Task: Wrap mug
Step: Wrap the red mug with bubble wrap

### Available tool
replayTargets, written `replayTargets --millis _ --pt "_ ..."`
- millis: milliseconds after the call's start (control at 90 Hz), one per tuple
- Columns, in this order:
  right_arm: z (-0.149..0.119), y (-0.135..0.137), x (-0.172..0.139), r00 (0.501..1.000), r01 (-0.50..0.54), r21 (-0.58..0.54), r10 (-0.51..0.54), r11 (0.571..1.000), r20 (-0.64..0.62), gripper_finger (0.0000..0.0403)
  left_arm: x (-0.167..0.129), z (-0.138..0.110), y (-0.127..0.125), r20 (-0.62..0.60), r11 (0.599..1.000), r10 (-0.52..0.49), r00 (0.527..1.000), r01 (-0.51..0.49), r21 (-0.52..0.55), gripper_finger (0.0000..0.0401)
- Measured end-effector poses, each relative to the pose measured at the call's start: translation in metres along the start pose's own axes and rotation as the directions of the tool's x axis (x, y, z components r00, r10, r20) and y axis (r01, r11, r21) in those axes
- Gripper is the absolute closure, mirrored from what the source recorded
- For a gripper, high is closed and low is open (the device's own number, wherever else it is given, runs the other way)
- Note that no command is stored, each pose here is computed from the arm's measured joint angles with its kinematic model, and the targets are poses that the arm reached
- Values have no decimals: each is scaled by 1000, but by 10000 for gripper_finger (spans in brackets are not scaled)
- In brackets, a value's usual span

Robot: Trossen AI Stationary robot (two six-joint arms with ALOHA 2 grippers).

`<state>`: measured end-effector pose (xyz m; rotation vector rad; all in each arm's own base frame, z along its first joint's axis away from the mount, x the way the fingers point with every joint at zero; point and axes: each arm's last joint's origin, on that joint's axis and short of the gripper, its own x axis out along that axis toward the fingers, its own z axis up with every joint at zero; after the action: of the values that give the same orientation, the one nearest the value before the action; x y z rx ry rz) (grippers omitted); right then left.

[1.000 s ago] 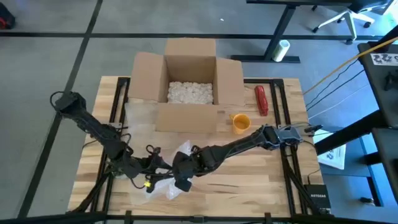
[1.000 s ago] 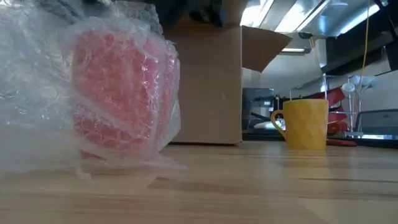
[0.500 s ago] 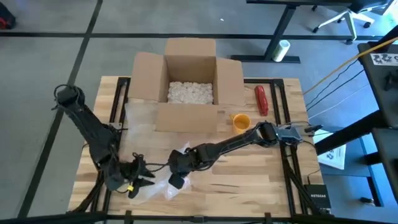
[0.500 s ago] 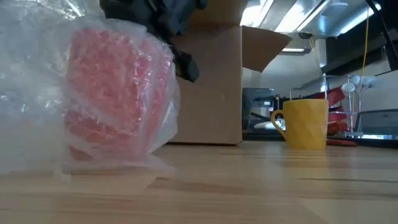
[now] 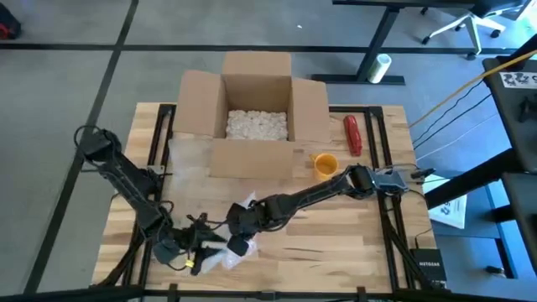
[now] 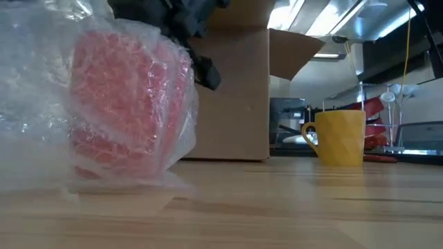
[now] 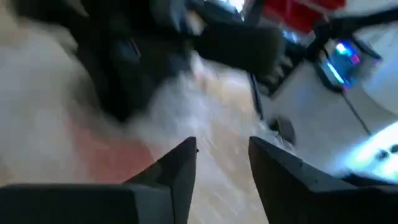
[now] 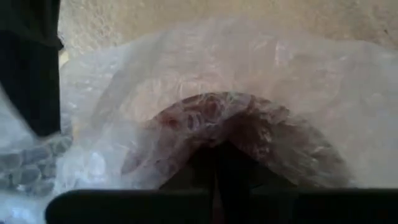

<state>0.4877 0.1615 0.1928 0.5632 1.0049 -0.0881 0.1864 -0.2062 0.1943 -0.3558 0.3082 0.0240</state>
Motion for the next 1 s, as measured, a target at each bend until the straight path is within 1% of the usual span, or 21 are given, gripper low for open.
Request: replayTargets --millis 78,122,367,456,544,644,700,789,878,1000 --pt "0 1 0 1000 -2 -2 2 1000 1 403 2 6 3 55 998 49 997 -51 33 270" --pt "-1 2 0 1000 -3 -3 3 1000 0 403 4 9 5 67 997 60 996 -63 37 270" --pt "-3 3 0 1000 -3 -29 3 1000 -2 403 6 10 6 48 999 43 998 -44 29 270" --pt "-4 2 -6 1000 16 -33 -17 999 -22 403 8 11 8 49 998 50 998 -52 26 270" --pt "-3 6 -22 998 54 -31 -55 998 -43 403 10 12 10 53 998 61 997 -63 25 270" --pt "2 17 -49 996 84 -27 -84 996 -21 403 13 14 12 58 996 75 996 -77 40 270" --pt "5 24 -61 997 77 -30 -78 997 -8 403 15 15 14 59 995 86 995 -88 40 270" --pt "7 36 -79 996 82 -43 -80 996 33 403 18 17 18 61 993 105 993 -108 39 270" --pt "10 49 -92 992 68 -50 -62 996 115 403 21 18 23 53 990 133 990 -136 46 270" --pt "9 58 -99 983 79 -80 -64 994 173 403 25 18 30 39 984 172 984 -174 38 270"
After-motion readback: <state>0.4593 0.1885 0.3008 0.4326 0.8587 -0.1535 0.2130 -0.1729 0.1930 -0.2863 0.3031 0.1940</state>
